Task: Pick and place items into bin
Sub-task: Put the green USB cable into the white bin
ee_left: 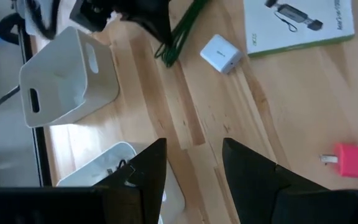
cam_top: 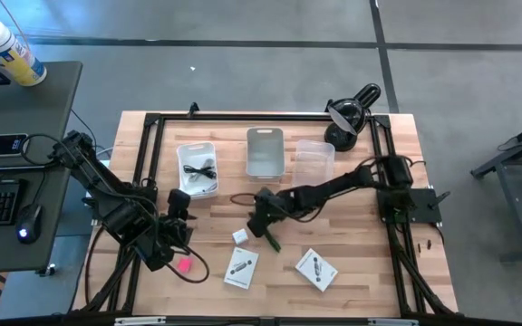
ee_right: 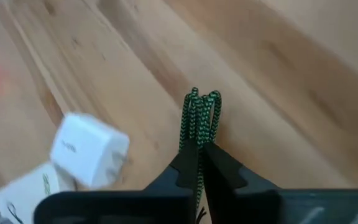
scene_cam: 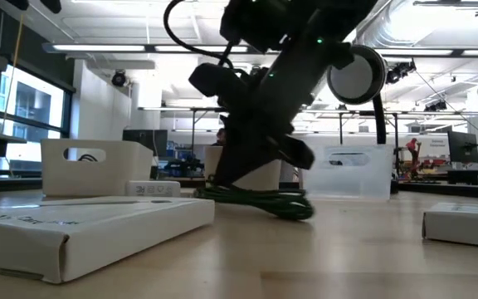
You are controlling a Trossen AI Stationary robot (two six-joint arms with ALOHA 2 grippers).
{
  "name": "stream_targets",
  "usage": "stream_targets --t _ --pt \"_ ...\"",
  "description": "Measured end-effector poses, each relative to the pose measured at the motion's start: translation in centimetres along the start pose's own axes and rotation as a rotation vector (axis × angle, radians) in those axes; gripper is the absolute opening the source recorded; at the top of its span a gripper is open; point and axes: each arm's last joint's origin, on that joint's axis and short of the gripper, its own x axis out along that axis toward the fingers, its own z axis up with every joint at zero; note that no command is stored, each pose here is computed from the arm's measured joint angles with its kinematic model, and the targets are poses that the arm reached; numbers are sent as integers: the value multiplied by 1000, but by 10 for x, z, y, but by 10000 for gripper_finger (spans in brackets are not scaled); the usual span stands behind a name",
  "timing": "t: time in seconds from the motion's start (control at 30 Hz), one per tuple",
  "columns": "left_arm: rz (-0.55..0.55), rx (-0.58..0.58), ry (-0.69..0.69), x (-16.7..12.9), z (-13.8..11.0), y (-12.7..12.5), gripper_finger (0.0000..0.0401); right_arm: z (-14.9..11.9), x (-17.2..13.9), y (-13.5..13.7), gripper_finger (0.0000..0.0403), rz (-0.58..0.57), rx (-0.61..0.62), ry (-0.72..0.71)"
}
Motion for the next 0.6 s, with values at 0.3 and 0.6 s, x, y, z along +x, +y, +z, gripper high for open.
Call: stream_targets --t 0.3,0.6 --pt "110 -96 -44 0 1 3 145 23 -8 -3 61 105 -130 -37" --pt "229 -64 -101 3 8 5 145 42 -58 12 131 184 -337 -143"
